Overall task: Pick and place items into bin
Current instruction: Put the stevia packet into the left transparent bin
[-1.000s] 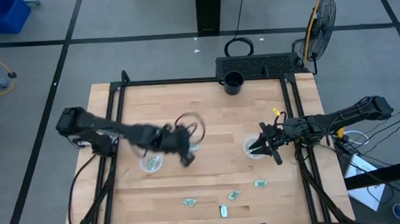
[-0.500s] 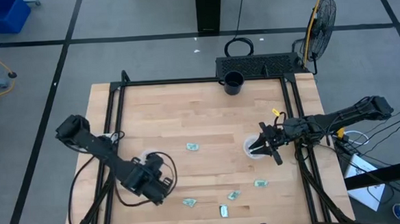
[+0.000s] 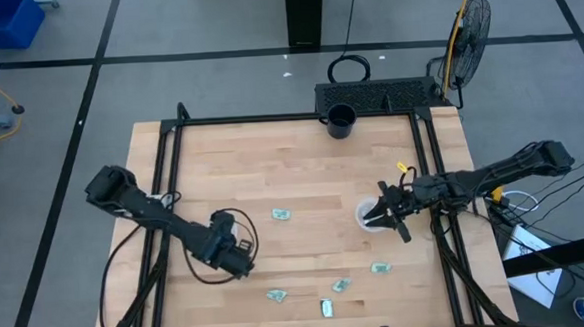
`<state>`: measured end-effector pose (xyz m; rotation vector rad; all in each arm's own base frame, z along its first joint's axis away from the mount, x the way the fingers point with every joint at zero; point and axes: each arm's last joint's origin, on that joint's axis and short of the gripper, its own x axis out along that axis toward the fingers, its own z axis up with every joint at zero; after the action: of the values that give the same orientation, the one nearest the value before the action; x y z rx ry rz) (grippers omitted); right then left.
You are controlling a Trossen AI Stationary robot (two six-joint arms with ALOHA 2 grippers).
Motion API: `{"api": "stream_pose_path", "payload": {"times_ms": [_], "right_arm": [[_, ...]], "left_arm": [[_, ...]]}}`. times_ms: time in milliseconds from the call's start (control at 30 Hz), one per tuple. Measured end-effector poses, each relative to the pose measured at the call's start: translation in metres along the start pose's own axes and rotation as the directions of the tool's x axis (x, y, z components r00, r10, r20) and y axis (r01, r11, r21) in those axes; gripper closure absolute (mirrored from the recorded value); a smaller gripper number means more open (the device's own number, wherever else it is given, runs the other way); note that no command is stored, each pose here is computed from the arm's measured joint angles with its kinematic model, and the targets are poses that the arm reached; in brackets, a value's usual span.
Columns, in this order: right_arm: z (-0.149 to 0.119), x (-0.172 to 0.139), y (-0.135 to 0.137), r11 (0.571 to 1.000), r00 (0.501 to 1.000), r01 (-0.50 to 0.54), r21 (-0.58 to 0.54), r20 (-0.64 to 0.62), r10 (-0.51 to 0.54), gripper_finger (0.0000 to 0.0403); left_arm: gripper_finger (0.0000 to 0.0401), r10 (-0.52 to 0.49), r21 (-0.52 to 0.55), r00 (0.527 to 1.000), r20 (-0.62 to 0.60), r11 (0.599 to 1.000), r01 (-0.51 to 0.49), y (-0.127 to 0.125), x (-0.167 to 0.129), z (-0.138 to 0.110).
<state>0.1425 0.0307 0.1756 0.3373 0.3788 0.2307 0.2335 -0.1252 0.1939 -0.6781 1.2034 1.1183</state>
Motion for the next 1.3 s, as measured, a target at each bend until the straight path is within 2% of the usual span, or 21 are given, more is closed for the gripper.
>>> {"api": "stream_pose_path", "payload": {"times_ms": [200,500,667,1067,1300], "right_arm": [[-0.004,0.001,-0.002,1.000,0.997,-0.027,-0.009,0.070,0.028,0.0314],[-0.004,0.001,-0.002,0.999,0.997,-0.029,-0.015,0.073,0.030,0.0314],[-0.004,0.001,-0.002,0.998,0.997,-0.026,-0.053,0.072,0.030,0.0314],[-0.005,0.001,-0.002,0.997,0.997,-0.023,-0.073,0.068,0.028,0.0314],[-0.004,0.001,-0.003,0.994,0.995,0.043,-0.104,0.095,-0.033,0.0314]], "left_arm": [[0.0390,-0.025,-0.023,0.999,-0.042,0.999,0.024,-0.004,0.011,0.009],[0.0385,-0.026,-0.035,0.995,-0.096,0.999,0.023,-0.005,0.016,0.016],[0.0381,-0.020,-0.011,0.991,-0.133,1.000,0.019,-0.005,0.017,0.017],[0.0288,-0.014,-0.014,0.996,-0.087,1.000,0.013,-0.004,0.017,0.020],[0.0279,-0.054,-0.041,0.993,-0.109,0.998,0.050,-0.003,0.004,0.035]]}}
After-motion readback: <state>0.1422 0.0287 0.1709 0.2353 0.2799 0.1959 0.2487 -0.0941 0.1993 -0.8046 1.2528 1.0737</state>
